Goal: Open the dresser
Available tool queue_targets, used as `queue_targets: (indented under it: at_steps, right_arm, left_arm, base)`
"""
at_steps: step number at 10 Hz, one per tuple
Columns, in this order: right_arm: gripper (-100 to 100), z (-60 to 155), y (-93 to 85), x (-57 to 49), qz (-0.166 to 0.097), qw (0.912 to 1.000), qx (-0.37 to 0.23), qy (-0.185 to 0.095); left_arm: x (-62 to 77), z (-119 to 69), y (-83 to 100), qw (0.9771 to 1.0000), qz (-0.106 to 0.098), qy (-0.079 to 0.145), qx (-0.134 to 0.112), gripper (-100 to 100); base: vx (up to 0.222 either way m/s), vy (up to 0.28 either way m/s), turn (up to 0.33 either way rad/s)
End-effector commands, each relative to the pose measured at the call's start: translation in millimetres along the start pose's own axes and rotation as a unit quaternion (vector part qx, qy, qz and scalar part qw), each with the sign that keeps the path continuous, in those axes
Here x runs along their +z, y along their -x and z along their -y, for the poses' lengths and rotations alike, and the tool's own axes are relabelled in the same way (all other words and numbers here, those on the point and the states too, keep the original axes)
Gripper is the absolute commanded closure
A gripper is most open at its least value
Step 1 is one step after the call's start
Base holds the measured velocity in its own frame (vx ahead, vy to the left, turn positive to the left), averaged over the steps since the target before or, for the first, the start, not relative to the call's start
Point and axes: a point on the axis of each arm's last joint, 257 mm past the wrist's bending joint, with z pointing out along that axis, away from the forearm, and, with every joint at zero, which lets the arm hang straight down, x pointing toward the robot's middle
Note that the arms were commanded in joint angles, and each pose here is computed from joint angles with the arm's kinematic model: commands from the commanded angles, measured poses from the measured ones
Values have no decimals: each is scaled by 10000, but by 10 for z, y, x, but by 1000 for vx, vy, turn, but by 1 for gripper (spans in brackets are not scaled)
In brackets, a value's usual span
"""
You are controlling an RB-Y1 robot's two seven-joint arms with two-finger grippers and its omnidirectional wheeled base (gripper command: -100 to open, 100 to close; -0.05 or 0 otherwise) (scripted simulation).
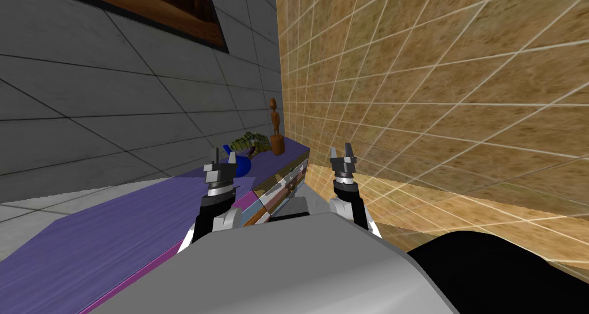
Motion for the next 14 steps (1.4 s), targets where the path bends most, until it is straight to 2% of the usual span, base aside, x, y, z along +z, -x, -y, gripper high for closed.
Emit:
queue_targets:
  at_steps: [1, 9, 10, 13, 14]
  right_arm:
    - [0, 0, 0, 0, 0, 10000, 0, 0]
    - [0, -2, 0, 1, -1, 10000, 0, 2]
    - [0, -2, 0, 1, -1, 10000, 0, 2]
    - [0, 1, 0, -1, 1, 10000, 0, -2]
    - [0, 1, 0, -1, 1, 10000, 0, -2]
  left_arm:
    - [0, 0, 0, 10000, 0, 0, 0, 0]
    - [1, 2, 0, 10000, 0, -2, 0, 0]
    - [-25, -45, -50, 9998, -185, 62, 55, -100]
    - [-111, -197, -144, 9984, -500, 255, 117, -100]
    - [-188, -328, -195, 9971, -631, 416, 115, -100]
  base:
    - [0, 0, 0]
    - [0, 0, 0]
    - [21, -12, 58]
    - [52, -66, 113]
    - [117, -135, 249]
